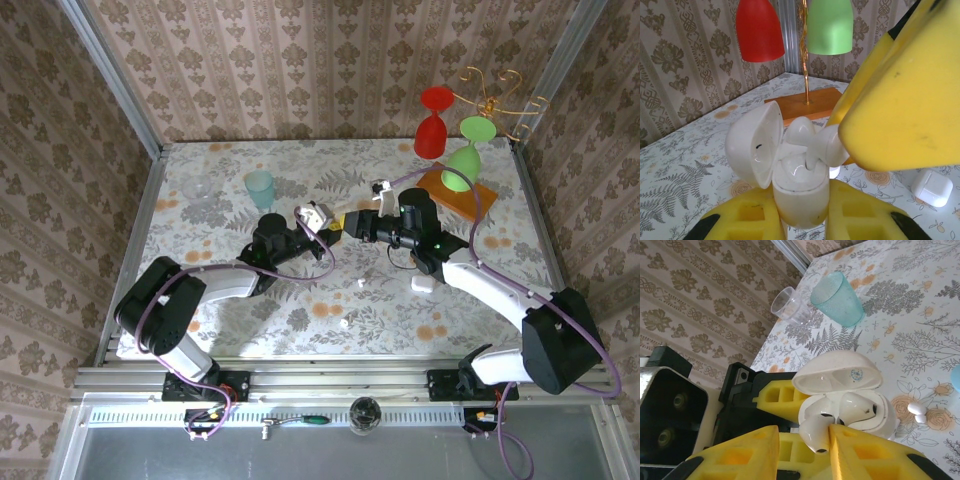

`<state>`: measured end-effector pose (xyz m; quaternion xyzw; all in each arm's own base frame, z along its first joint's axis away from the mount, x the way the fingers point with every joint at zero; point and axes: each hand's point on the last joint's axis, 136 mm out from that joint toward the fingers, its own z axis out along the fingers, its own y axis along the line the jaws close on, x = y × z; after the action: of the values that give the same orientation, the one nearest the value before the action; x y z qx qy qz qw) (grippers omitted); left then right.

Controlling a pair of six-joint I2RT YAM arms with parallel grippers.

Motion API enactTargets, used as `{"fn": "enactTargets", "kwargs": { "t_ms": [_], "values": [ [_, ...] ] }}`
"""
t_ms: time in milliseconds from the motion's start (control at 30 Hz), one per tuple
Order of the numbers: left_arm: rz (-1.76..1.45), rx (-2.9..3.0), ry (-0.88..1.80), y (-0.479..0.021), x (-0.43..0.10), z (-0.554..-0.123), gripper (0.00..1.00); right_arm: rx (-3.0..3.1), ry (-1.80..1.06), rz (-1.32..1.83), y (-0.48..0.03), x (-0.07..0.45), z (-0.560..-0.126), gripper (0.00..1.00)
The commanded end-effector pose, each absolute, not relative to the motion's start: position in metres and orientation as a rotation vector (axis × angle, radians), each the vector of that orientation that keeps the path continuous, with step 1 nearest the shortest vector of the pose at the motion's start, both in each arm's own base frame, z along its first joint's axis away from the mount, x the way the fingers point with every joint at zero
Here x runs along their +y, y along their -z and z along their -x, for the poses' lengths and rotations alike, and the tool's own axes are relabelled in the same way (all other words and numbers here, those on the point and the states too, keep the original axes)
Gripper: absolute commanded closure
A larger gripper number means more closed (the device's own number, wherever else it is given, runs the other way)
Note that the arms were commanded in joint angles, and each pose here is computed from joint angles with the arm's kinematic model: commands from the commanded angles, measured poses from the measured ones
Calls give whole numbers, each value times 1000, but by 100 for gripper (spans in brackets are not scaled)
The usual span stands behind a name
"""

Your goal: Insert wireless bluetooth earbuds into charging case

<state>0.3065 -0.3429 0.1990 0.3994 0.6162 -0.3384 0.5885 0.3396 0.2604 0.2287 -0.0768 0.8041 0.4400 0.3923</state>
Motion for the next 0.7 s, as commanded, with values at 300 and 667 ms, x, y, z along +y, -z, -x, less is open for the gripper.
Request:
{"fn": "enactTargets", "kwargs": {
  "t_ms": [300, 667],
  "values": [
    [-920, 1385, 832, -216, -350, -306, 100, 2021, -1135, 219, -240, 263, -340, 58],
    [-940, 1366, 824, -214, -349, -303, 100, 1964, -1085, 198, -258, 251, -338, 55]
  ]
}}
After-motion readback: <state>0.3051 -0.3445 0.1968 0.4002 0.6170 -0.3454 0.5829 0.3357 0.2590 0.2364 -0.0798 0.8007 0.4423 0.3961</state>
